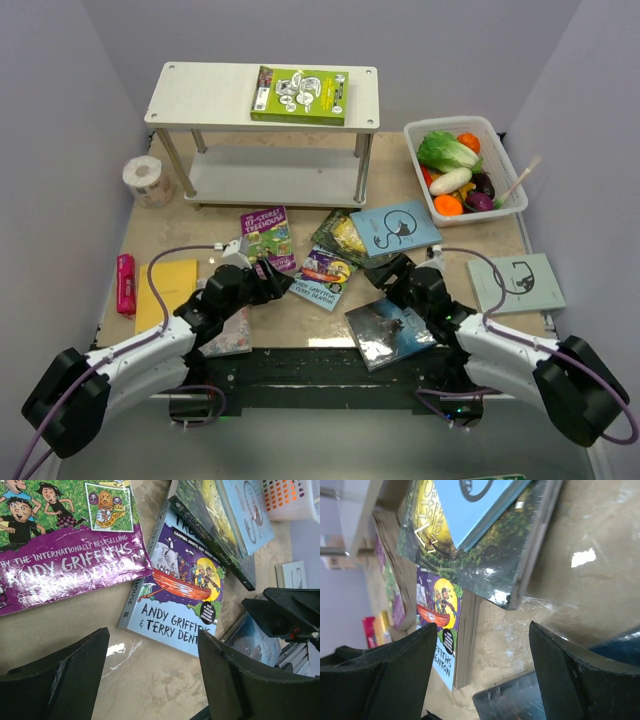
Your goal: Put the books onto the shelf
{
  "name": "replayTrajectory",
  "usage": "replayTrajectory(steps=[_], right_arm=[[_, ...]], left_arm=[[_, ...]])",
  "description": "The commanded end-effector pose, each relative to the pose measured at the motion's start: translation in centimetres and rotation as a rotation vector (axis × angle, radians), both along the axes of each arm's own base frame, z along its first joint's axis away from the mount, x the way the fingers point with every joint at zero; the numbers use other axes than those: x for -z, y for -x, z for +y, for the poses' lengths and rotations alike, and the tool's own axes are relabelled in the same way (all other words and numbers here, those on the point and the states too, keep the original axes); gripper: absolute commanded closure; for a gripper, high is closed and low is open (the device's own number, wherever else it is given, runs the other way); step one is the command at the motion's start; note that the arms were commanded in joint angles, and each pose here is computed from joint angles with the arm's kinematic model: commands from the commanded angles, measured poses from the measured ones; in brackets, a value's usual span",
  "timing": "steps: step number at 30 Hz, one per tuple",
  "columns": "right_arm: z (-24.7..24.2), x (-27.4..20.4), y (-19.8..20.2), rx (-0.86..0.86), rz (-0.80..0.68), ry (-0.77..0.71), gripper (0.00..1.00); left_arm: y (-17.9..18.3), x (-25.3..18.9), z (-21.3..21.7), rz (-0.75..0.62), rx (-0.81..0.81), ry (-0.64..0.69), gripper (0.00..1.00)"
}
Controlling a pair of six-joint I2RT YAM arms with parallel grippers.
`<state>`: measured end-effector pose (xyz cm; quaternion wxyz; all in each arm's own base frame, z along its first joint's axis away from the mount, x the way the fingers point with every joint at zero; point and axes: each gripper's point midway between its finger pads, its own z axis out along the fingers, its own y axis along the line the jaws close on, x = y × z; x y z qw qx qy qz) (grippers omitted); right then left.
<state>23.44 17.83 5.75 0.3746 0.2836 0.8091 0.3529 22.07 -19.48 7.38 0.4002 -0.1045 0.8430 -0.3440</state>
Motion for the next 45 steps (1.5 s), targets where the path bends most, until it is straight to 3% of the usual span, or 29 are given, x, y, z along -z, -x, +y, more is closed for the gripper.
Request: replayTrajectory(steps=[1,6,12,17,20,26,29,32,36,37,43,45], right_arm=[[3.4,0.1,0.6,-0.258,-0.009,0.123,0.23],[7.1,1.8,2.4,-0.411,0.037,0.169,0.23],[10.8,4.8,2.9,-0.475,0.131,0.208,0.25],[12.2,6.2,3.2,-0.489,0.171,0.272,0.3],[12.4,6.3,3.7,-0.493,0.167,0.258,0.35],[12.8,6.4,4.4,-0.494,0.171,0.186,0.35],[13.1,6.7,5.2,-0.502,0.204,0.147,0.26],[13.1,6.7,5.6,-0.489,0.208,0.112,0.26],[13.6,6.9,5.4,-0.47,0.208,0.074,0.41],[13.4,6.9,5.4,-0.455,0.216,0.054,0.55],[13.5,3.8,5.1,-0.475,0.131,0.044,1.0],[13.3,2.0,5.6,-0.511,0.111,0.061,1.0]], left_arm=[[-1.6,-0.1,0.0,-0.003,-0.037,-0.049,0.25],[-2.5,2.8,0.3,0.106,-0.069,-0.176,0.27],[-2.4,5.5,-0.5,0.177,-0.055,-0.172,0.28],[-1.8,6.0,-2.5,0.191,0.048,-0.131,0.31],[-0.6,5.6,-4.0,0.181,0.137,-0.067,0.4],[2.6,4.6,-6.3,0.164,0.291,0.037,0.69],[4.0,4.3,-7.2,0.163,0.344,0.047,0.84],[5.0,4.1,-7.8,0.153,0.376,0.043,0.92],[6.4,4.7,-8.6,0.154,0.417,0.018,0.97],[6.5,4.8,-8.7,0.158,0.421,0.015,0.97],[6.4,5.5,-7.6,0.185,0.366,-0.059,0.96],[4.8,4.4,-6.3,0.144,0.268,-0.115,0.94]])
